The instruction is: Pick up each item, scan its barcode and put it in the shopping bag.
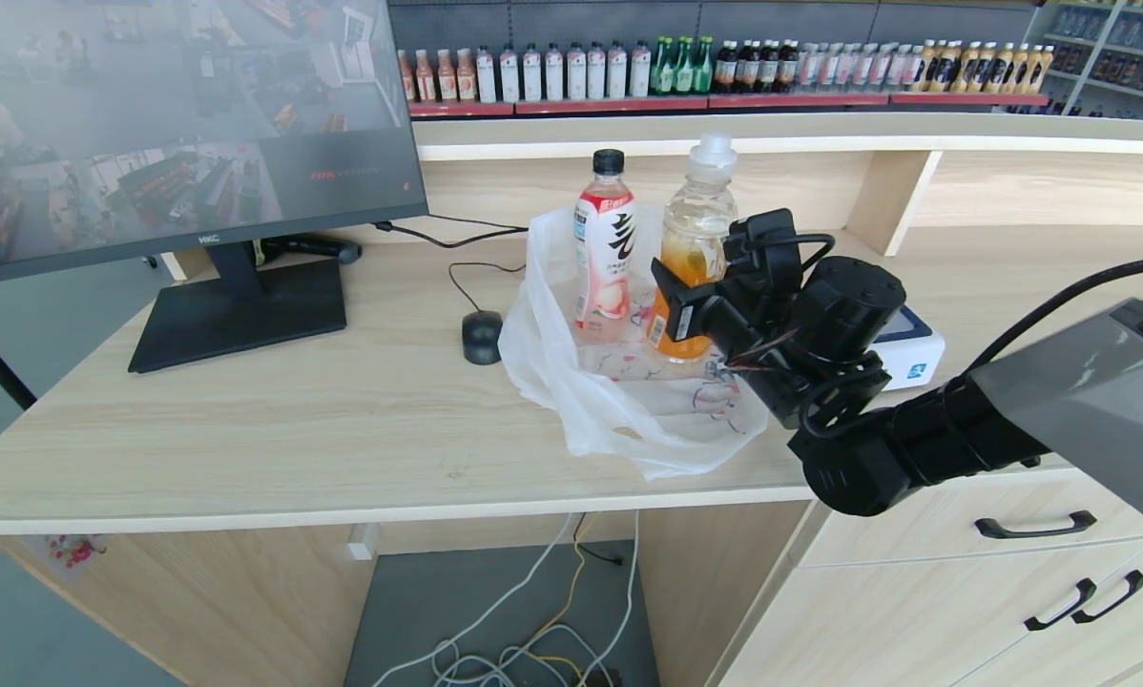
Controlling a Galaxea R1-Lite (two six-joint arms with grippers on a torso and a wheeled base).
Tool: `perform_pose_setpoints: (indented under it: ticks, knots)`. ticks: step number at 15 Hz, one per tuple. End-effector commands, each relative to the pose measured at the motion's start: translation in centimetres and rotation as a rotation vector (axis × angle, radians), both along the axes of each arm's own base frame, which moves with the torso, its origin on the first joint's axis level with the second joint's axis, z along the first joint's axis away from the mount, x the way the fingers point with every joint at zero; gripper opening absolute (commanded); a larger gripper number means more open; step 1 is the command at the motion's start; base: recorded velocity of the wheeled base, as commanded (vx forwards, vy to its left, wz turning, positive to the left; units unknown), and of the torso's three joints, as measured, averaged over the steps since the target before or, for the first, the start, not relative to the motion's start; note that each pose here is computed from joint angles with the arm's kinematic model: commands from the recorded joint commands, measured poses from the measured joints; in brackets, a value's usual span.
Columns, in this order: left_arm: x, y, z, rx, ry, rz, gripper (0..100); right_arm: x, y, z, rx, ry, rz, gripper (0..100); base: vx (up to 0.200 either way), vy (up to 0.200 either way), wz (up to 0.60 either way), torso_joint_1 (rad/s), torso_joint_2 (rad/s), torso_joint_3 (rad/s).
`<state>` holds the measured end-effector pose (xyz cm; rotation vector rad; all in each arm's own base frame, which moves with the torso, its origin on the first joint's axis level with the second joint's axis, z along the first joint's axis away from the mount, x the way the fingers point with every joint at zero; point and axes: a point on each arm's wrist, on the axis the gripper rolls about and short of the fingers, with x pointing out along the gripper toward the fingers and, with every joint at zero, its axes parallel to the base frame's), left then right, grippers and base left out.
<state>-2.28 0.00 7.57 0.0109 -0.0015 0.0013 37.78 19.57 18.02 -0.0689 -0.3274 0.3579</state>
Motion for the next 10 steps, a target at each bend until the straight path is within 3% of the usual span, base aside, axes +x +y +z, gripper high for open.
perform_pose_setpoints:
  ticks: [1,4,5,10]
  knots:
    - [0.0,0.0,0.0,0.0,0.0,0.002,100,-0.02,0.0,-0.35,-0.005,0.01,0.0,0,0.0,0.0,0.0,0.0,0.0,0.0]
    - [0.0,0.0,0.0,0.0,0.0,0.0,100,-0.02,0.0,-0.35,-0.005,0.01,0.0,0,0.0,0.0,0.0,0.0,0.0,0.0]
    - [0.0,0.0,0.0,0.0,0.0,0.002,100,-0.02,0.0,-0.35,-0.005,0.01,0.0,100,0.0,0.0,0.0,0.0,0.0,0.0]
    - [0.0,0.0,0.01,0.0,-0.002,0.0,100,-0.28,0.09,-0.15,0.01,-0.02,0.005,100,0.0,0.0,0.0,0.0,0.0,0.0]
